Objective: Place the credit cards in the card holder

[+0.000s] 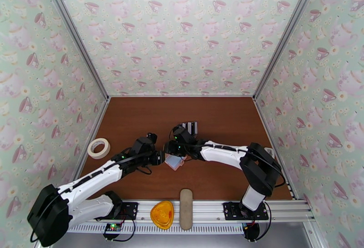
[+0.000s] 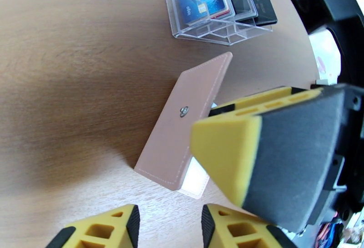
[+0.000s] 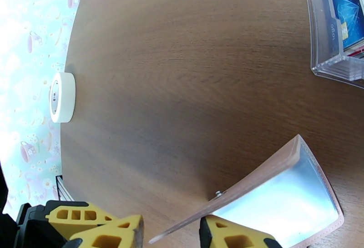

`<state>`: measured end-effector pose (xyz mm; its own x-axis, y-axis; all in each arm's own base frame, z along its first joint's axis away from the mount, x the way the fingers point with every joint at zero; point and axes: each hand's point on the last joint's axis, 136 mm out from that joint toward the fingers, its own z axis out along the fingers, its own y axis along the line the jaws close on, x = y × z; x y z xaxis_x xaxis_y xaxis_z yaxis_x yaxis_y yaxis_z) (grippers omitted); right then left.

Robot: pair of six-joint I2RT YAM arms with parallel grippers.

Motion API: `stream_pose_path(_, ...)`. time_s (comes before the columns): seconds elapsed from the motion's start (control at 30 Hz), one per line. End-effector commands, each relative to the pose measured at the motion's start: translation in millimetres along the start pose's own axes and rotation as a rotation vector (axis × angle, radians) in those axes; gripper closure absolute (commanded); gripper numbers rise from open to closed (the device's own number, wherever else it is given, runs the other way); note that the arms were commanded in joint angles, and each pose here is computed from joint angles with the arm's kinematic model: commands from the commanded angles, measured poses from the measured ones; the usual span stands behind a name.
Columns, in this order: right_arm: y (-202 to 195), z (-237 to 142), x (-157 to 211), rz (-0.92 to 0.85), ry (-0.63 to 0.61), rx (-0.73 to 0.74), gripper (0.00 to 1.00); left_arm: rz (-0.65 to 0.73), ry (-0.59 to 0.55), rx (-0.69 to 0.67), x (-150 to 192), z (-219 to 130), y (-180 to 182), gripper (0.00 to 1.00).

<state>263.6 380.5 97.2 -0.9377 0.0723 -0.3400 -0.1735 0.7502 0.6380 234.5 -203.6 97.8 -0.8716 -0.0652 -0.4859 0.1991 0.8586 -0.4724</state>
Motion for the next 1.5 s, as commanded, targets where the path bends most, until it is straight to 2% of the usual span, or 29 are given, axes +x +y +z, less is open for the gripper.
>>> stream_pose_path(0.0,1,-1,-7,0.024,-0.004,-0.003,0.62,0.089,-0.042,-0.005,-15,-1,-6,0.59)
stream_pose_path(0.33,-7,-4,-18,0.051,-0.016,0.003,0.63,0.227,-0.105,-0.01,-26,1,-9,0.62)
stream_pose_path(0.87,-16,-1,-22,0.067,-0.003,0.01,0.66,0.28,-0.081,-0.042,-32,30,-5,0.62)
stream_pose_path(1.0,-18,-1,-23,0.071,-0.003,0.008,0.66,0.282,-0.075,-0.043,-31,37,-4,0.71)
stream_pose_path(1.03,-18,-2,-23,0.072,-0.004,0.006,0.66,0.282,-0.07,-0.044,-30,38,-3,0.76)
stream_pose_path(1.1,-17,-4,-24,0.074,-0.01,0.003,0.65,0.275,-0.063,-0.042,-29,39,-3,0.92)
stream_pose_path(1.17,-17,-8,-24,0.076,-0.016,-0.003,0.63,0.261,-0.06,-0.04,-28,38,-3,1.0)
stream_pose_path(1.33,-23,-18,-18,0.1,-0.036,-0.013,0.62,0.198,-0.064,0.002,-25,35,-9,1.0)
stream_pose_path(1.47,-28,-20,-9,0.116,-0.031,-0.019,0.62,0.093,-0.06,0.006,-19,37,-5,1.0)
